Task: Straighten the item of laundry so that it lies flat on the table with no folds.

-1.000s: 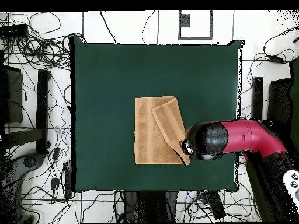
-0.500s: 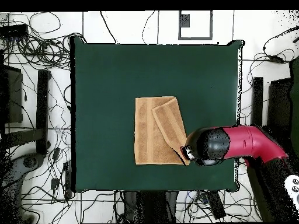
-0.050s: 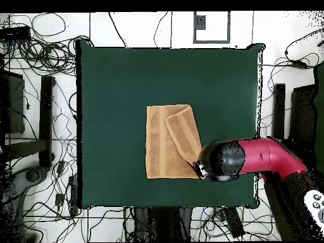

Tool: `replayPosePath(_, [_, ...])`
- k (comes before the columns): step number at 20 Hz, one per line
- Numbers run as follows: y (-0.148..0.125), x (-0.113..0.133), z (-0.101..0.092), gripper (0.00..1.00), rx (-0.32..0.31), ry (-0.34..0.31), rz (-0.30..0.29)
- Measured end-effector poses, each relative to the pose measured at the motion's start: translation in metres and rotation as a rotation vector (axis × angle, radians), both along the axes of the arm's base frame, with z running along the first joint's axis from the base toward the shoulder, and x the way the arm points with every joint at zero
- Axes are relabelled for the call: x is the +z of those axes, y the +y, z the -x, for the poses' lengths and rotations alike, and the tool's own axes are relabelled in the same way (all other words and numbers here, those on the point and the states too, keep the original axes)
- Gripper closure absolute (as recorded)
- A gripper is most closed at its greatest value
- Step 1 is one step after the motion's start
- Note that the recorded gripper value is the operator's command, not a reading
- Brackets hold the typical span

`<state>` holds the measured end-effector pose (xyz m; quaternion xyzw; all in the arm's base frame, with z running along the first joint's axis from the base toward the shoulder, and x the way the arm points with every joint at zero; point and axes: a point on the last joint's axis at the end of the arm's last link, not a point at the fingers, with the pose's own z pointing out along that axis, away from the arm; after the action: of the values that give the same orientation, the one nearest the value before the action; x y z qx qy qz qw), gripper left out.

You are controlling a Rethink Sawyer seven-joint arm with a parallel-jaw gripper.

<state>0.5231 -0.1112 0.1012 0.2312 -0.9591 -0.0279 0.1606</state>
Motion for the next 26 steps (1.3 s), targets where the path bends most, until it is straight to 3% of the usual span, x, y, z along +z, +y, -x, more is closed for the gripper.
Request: replayPosePath(26, [0.014, -0.001, 0.001, 0.0, 0.032, 0.005, 0.001])
